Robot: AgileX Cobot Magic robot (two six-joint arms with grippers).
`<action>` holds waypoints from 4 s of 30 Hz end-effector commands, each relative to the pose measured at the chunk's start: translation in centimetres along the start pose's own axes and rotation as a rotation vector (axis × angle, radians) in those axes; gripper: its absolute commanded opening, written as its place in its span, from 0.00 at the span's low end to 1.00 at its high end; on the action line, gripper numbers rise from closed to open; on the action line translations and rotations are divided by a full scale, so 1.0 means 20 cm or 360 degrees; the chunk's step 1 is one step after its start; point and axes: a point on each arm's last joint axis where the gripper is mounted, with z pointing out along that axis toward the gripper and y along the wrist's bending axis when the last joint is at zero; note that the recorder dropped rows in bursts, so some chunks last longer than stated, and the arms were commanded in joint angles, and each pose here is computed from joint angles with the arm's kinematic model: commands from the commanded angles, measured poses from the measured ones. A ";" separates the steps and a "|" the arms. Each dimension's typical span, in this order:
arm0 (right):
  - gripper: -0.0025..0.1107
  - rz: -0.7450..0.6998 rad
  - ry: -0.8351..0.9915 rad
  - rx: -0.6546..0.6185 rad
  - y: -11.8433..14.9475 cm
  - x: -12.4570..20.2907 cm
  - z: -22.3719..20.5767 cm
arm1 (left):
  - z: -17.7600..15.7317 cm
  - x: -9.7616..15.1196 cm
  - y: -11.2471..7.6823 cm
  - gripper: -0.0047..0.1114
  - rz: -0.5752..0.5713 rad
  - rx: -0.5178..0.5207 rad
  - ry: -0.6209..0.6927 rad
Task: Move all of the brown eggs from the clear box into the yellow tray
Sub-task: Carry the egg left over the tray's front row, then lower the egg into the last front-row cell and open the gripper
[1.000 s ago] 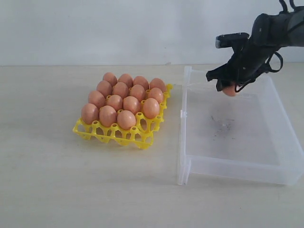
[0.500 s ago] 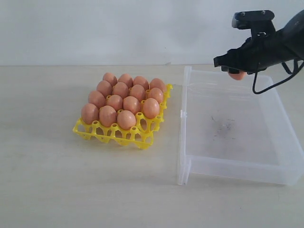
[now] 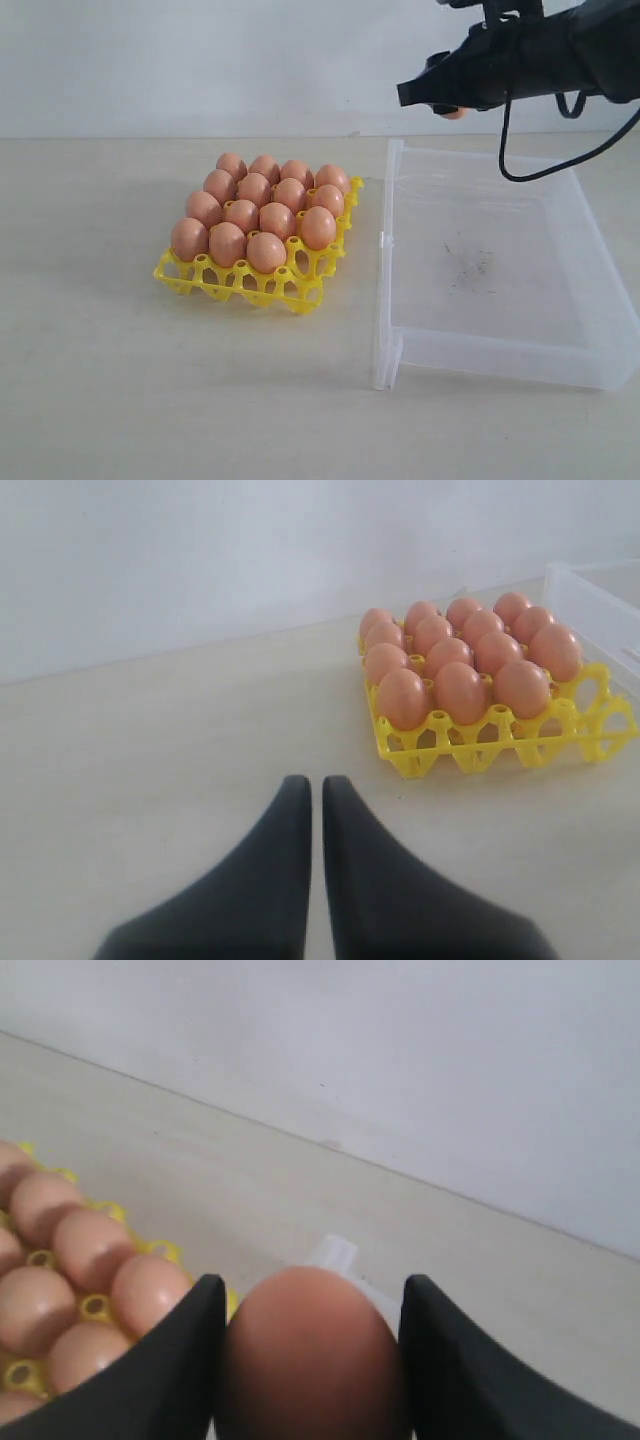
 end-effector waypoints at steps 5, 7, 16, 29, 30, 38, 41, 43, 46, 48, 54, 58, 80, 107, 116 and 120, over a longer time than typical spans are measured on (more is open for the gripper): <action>0.02 -0.0115 -0.0110 -0.0172 0.26 -0.10 -0.09 | 0.00 0.00 0.00 0.07 0.0005 0.0007 -0.0005; 0.02 -0.0135 -0.0114 -0.0218 0.33 -0.10 -0.10 | 0.00 0.00 0.00 0.07 0.0005 0.0007 -0.0005; 0.02 -0.0200 -0.0100 -0.0379 0.51 -0.09 -0.12 | 0.00 0.00 0.00 0.07 0.0005 0.0007 -0.0005; 0.02 -0.0445 -0.0143 -0.0165 0.45 -0.02 -0.14 | 0.00 0.00 0.00 0.07 0.0005 0.0007 -0.0005; 0.02 -0.0479 -0.0240 0.0016 0.40 -0.07 -0.16 | 0.00 0.00 0.00 0.07 0.0005 0.0007 -0.0005; 0.02 -0.0855 0.0103 0.1399 0.04 -0.12 -0.42 | 0.00 0.00 0.00 0.07 0.0005 0.0007 -0.0005; 0.02 -0.0688 0.0173 0.1313 0.04 -0.09 -0.42 | 0.00 0.00 0.00 0.07 0.0005 0.0007 -0.0005; 0.02 -0.0526 0.0169 0.1013 0.10 -0.06 -0.38 | 0.00 0.00 0.00 0.07 0.0005 0.0007 -0.0005; 0.02 -0.0566 0.0067 0.0663 0.21 -0.06 -0.31 | 0.00 0.00 0.00 0.07 0.0005 0.0007 -0.0005; 0.02 -0.0563 0.0049 0.0527 0.27 -0.03 -0.28 | 0.00 0.00 0.00 0.07 0.0005 0.0007 -0.0005; 0.02 -0.0403 -0.0109 -0.0120 0.51 0.00 -0.25 | 0.00 0.00 0.00 0.07 0.0005 0.0007 -0.0005; 0.02 -0.0175 -0.0116 -0.0655 0.66 0.07 -0.28 | 0.00 0.00 0.00 0.07 0.0005 0.0007 -0.0005; 0.02 -0.0336 -0.0219 -0.0030 0.45 0.19 -0.11 | 0.00 0.00 0.00 0.07 0.0005 0.0007 -0.0005; 0.02 0.0134 -0.0581 -0.1270 0.41 0.60 0.21 | 0.00 0.00 0.00 0.07 0.0005 0.0007 -0.0005; 0.02 0.0022 -0.0427 -0.1189 0.41 0.67 0.31 | 0.00 0.00 0.00 0.07 0.0005 0.0007 -0.0005; 0.02 0.0005 -0.0412 -0.1213 0.41 0.69 0.33 | 0.00 0.00 0.00 0.07 0.0005 0.0007 -0.0005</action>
